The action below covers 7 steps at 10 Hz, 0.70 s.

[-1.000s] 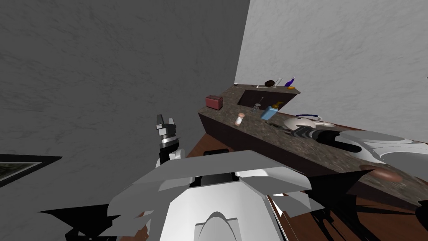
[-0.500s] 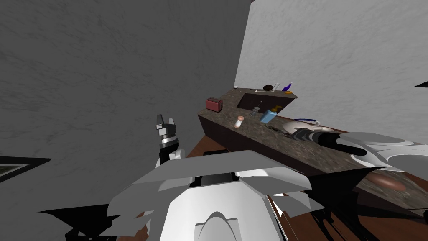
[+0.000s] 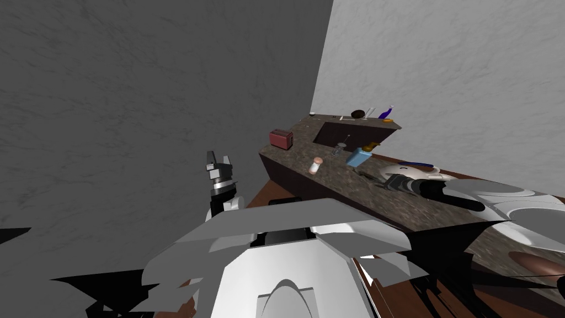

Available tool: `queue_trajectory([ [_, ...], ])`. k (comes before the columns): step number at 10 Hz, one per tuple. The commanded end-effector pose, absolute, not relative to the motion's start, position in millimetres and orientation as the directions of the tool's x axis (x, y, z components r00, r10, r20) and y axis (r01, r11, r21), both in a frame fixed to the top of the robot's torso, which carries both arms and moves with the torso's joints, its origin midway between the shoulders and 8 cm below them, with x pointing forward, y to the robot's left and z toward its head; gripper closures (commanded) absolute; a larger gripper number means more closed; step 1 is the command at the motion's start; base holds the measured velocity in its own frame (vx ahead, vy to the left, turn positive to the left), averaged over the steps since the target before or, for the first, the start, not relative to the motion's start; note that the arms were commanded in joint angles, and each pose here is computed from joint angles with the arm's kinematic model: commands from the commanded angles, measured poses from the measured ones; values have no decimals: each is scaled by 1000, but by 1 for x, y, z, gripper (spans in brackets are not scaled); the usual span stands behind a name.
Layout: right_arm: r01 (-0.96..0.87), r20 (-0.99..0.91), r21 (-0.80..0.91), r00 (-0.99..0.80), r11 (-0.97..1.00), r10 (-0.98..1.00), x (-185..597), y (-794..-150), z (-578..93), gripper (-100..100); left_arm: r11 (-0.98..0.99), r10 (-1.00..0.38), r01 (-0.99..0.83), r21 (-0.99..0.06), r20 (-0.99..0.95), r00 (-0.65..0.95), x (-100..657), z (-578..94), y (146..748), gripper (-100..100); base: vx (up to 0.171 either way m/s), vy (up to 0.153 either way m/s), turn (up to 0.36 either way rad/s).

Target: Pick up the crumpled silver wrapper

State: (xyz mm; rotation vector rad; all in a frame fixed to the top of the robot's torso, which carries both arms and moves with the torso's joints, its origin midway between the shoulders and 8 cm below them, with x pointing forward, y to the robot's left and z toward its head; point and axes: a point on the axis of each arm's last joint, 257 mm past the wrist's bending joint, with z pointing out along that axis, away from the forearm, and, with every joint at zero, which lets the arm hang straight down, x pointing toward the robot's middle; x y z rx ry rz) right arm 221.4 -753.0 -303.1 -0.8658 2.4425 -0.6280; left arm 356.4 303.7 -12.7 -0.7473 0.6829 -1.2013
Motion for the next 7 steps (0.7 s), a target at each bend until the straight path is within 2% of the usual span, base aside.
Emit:
queue_trajectory([
  [1,-442,-275,-561,-698,700,-661,218,-753,-313,-100,189,-972,558,-808,-71,226,356,-13,304,0,-18,-21,62],
  [2,-448,-276,-557,-694,699,-665,219,-751,-308,-100,189,-972,558,-808,-71,226,356,-13,304,0,-10,-12,25],
  [3,-447,-275,-559,-695,699,-664,219,-752,-309,100,189,-972,558,-808,-71,226,356,-13,304,0,0,0,0],
  [7,-447,-275,-559,-695,699,-664,219,-752,-309,100,189,-972,558,-808,-71,226,356,-13,304,0,0,0,0],
])
